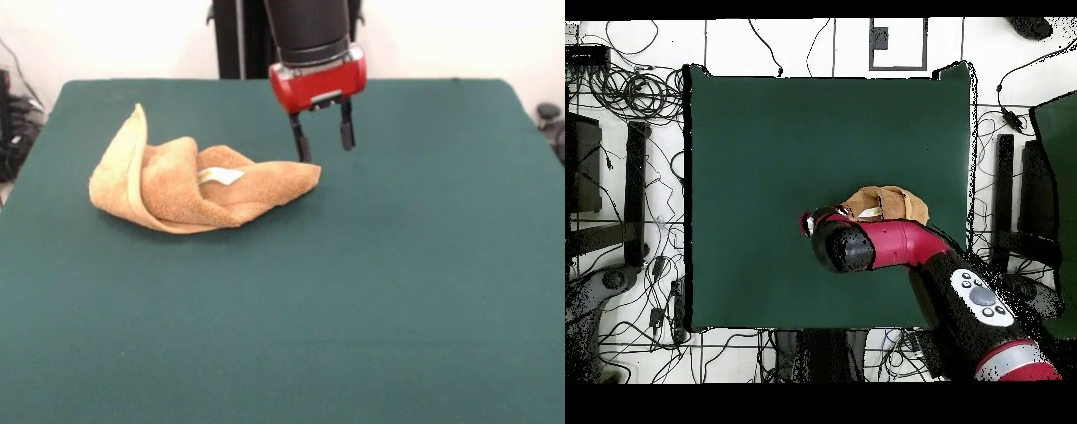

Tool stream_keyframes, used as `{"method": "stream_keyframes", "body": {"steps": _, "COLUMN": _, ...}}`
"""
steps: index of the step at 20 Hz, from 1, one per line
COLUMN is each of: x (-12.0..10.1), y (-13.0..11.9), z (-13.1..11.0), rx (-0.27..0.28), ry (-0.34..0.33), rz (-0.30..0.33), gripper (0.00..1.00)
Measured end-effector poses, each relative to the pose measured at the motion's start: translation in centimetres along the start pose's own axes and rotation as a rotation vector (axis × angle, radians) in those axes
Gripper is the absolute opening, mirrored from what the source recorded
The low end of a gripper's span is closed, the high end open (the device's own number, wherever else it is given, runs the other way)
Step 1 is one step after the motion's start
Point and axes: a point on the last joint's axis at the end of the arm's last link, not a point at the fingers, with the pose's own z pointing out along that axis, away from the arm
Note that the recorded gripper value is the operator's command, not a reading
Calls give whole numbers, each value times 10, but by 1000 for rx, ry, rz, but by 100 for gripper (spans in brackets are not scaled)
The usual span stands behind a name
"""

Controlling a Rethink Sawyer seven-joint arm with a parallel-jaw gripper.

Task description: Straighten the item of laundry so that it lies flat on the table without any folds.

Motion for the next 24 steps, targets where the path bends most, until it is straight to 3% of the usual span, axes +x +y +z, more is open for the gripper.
{"method": "stream_keyframes", "body": {"steps": 5, "x": -25, "y": 1, "z": -12, "rx": 95, "ry": -61, "rz": -147, "gripper": 100}}
{"method": "stream_keyframes", "body": {"steps": 10, "x": -44, "y": -12, "z": -13, "rx": 138, "ry": -88, "rz": -189, "gripper": 100}}
{"method": "stream_keyframes", "body": {"steps": 15, "x": -60, "y": -21, "z": -11, "rx": 172, "ry": -61, "rz": -215, "gripper": 100}}
{"method": "stream_keyframes", "body": {"steps": 19, "x": -72, "y": -3, "z": -8, "rx": 202, "ry": -25, "rz": -288, "gripper": 100}}
{"method": "stream_keyframes", "body": {"steps": 24, "x": -82, "y": 41, "z": -9, "rx": 227, "ry": 8, "rz": -395, "gripper": 100}}
